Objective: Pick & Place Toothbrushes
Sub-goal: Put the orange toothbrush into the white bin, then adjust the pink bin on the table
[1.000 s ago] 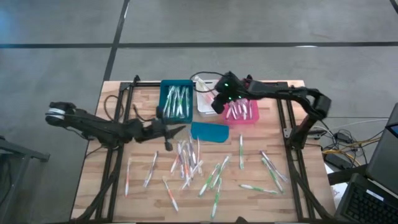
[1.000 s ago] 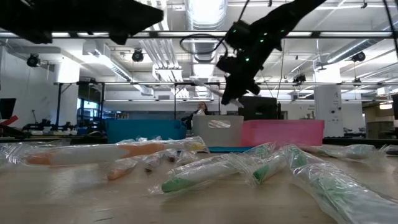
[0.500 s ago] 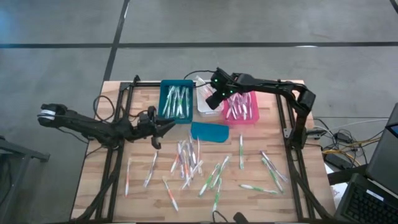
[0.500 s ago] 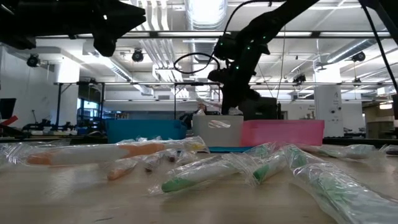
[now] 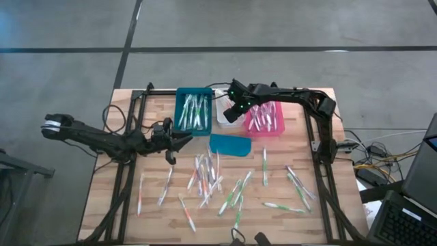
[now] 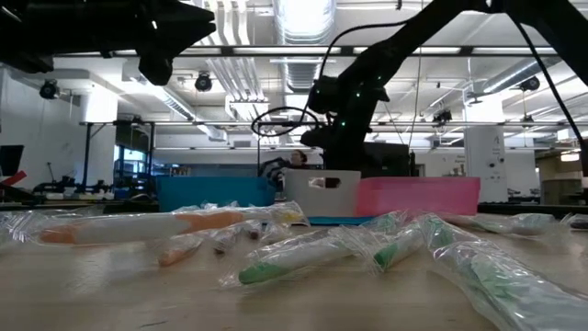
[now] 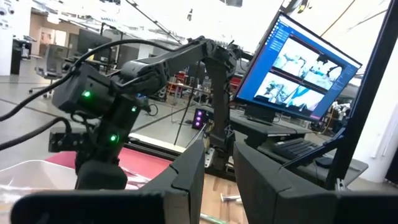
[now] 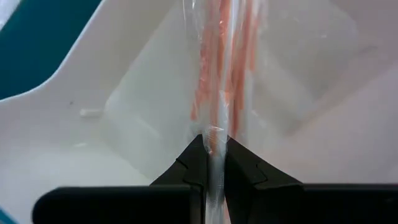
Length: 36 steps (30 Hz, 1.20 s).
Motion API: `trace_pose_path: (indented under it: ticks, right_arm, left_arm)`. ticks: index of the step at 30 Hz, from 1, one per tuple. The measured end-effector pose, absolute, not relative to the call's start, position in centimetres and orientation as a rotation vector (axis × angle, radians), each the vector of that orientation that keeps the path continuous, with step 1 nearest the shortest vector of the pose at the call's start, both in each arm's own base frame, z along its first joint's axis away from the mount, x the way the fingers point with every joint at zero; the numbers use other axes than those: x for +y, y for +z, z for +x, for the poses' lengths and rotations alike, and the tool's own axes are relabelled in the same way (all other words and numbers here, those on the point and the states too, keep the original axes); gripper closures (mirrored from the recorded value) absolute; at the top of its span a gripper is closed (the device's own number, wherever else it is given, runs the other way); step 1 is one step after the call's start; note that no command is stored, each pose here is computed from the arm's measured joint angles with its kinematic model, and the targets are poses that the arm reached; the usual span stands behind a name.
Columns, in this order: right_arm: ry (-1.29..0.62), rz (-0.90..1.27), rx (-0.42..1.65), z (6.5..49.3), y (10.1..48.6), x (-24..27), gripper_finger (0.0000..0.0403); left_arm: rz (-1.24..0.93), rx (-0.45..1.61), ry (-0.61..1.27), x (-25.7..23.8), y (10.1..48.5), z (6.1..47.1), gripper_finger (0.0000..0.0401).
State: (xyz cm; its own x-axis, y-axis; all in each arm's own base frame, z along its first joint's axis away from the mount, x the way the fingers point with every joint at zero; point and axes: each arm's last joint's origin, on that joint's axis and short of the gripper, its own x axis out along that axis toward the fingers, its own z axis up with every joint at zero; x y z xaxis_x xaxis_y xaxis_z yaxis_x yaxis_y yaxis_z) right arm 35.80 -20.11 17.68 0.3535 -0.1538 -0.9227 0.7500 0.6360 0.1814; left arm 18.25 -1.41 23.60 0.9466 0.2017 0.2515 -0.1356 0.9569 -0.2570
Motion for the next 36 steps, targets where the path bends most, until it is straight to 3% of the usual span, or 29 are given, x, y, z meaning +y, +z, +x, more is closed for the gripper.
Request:
trace_pose_path:
  ticks: [10,20,27,32,36]
  right_arm:
    - [-0.586,0.705,1.081,35.8,17.1,-20.2,0.0372]
    - [-0.578,0.707,1.048,35.4,18.8,-20.0,0.0272]
    - [-0.514,0.624,0.972,34.8,23.7,-19.5,0.0224]
    - [-0.509,0.522,1.005,32.6,27.1,-18.1,0.0219]
    - [-0.741,0.398,1.145,29.4,28.4,-17.2,0.0242]
  left_arm:
    - [-0.238,-0.273,0.17,-1.4,23.5,18.3,0.0311]
    - [-0.237,-0.273,0.17,-1.4,23.6,18.3,0.0311]
    - [-0.235,-0.264,0.164,-1.4,23.5,18.3,0.0311]
    - [-0.229,-0.246,0.154,-1.5,23.3,18.4,0.0311]
    - [-0.235,-0.249,0.149,-1.5,23.4,18.3,0.0311]
